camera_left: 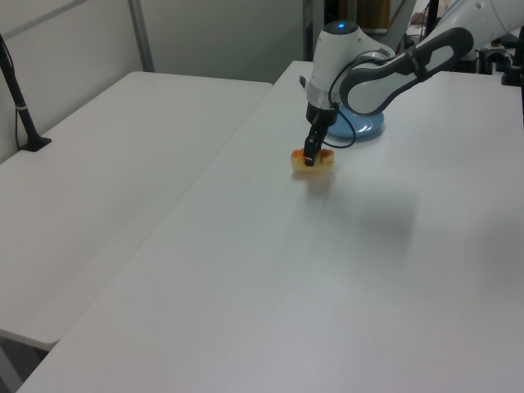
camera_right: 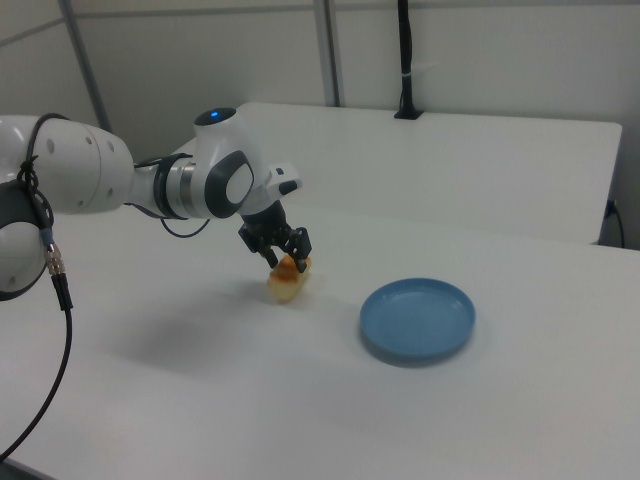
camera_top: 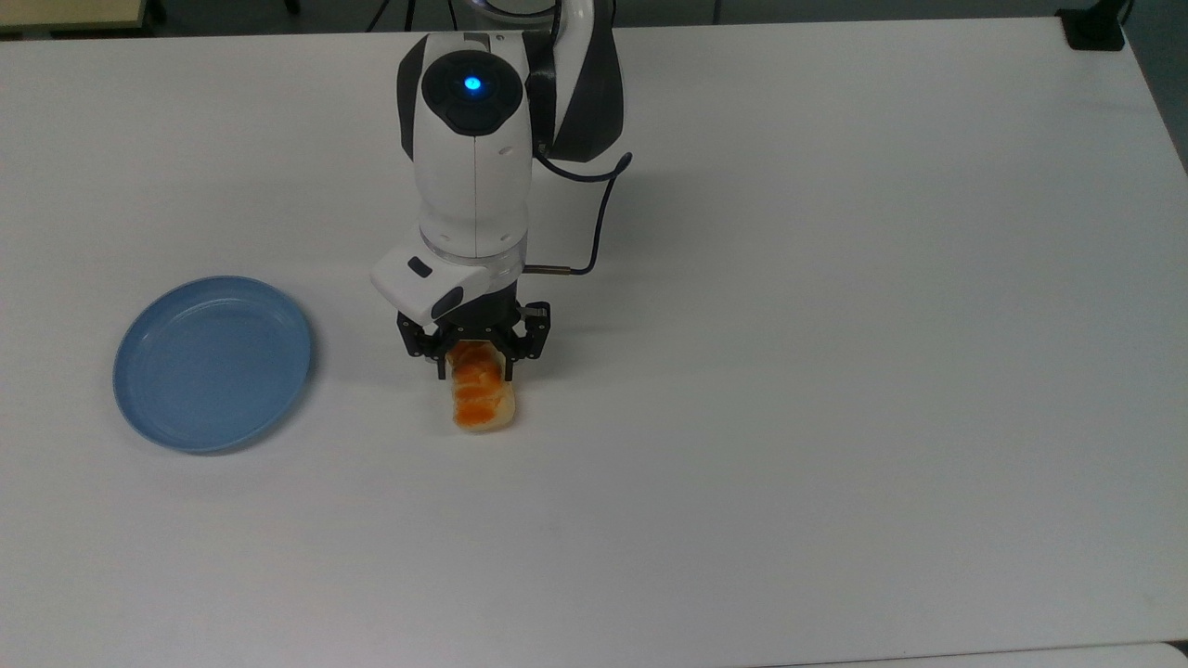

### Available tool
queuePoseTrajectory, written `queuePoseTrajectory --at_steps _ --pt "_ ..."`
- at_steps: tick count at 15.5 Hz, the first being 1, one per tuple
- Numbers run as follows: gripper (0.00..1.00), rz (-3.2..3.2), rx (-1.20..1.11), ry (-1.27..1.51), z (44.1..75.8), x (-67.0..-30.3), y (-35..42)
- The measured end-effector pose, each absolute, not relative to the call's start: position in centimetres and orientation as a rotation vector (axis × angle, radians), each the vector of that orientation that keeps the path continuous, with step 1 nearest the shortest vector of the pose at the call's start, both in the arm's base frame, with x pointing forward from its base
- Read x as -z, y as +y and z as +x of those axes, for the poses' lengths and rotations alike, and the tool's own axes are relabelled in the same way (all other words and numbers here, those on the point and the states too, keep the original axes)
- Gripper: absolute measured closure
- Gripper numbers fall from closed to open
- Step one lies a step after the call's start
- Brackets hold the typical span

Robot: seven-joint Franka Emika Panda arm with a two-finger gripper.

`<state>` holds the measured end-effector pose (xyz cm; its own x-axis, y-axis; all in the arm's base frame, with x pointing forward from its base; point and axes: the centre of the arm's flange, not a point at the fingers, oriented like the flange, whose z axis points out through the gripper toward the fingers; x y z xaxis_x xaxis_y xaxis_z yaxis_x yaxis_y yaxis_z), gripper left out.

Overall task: Put the bread on the table
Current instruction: 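Carry the bread roll away from the plate and lower it onto the table, then open the gripper to release the bread roll and raise it away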

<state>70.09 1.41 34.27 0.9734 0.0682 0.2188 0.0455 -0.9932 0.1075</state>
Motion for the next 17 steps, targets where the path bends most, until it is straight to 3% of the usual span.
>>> queuePoseTrajectory --at_steps 3,8,17 --pt "0.01 3.017 -0.363 0.100 70.2 -35.1 2.1" --pt "0.00 3.015 -0.256 0.131 68.2 -41.8 7.1" --pt "0.00 3.006 -0.033 0.028 59.0 -57.5 6.1"
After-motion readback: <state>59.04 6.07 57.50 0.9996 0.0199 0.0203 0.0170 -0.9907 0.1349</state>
